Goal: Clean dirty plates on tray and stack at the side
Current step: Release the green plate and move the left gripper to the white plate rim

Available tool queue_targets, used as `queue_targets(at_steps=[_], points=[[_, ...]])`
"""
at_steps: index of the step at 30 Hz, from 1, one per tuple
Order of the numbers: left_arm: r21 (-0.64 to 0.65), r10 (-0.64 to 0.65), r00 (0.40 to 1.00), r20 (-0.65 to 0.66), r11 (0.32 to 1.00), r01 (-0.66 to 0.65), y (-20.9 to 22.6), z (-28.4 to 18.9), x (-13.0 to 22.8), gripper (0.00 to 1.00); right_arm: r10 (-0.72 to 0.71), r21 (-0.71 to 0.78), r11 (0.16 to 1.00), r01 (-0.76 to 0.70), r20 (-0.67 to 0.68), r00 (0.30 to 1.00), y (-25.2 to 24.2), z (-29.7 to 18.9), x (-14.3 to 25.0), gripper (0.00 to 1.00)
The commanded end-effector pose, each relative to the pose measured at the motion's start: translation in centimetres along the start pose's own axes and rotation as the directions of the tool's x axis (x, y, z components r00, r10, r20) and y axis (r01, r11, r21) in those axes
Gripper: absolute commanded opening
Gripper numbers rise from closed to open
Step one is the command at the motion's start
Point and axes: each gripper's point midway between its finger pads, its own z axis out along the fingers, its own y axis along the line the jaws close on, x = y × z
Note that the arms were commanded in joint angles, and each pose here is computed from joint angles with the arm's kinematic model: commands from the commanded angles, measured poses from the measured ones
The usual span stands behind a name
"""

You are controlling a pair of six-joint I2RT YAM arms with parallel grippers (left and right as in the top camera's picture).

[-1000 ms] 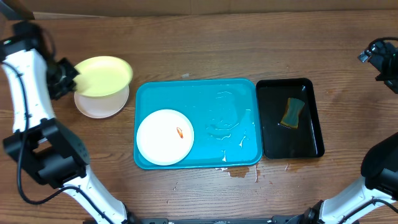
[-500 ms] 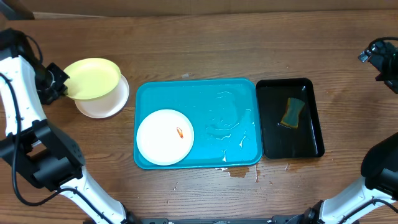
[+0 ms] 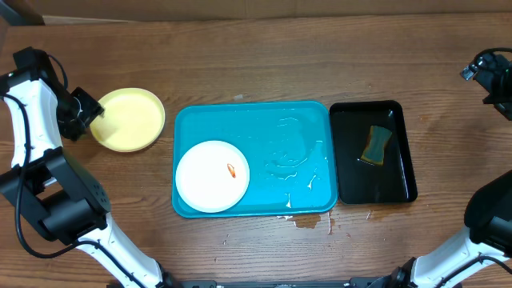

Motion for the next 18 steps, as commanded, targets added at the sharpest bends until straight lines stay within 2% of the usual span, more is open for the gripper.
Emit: queue_targets(at_steps=[1, 4, 9, 12, 18], points=[[0.101, 0.069, 0.996, -0.058, 0.993, -0.063, -1.7, 0.3, 1.2, 0.87, 0.007, -0.01, 1.0, -0.007, 0.022, 1.0, 0.2, -0.6, -0.5, 1.0], [0.208, 0.135, 0.982, -0.129, 0.972, -0.107, -3.2, -0.2, 3.1, 0.87, 0.007, -0.01, 1.0, -0.007, 0.022, 1.0, 0.2, -0.6, -0.5, 1.0], [0.29, 0.202, 0.941, -0.271, 0.95, -0.12, -3.9, -1.2, 6.9, 0.77, 0.007, -0.01, 1.0, -0.007, 0.022, 1.0, 0.2, -0.6, -0.5, 1.0], [0.34, 0.293, 0.895, -0.335, 0.924, -0.175, -4.7, -2.0, 9.6, 0.7, 0.007, -0.01, 1.0, -0.007, 0.022, 1.0, 0.2, -0.6, -0.5, 1.0], [0.433, 0.471, 0.797, -0.378, 0.851, -0.297, -7.6, -3.4, 14.2, 0.63, 0.007, -0.01, 1.0, -0.007, 0.022, 1.0, 0.2, -0.6, -0.5, 1.0]])
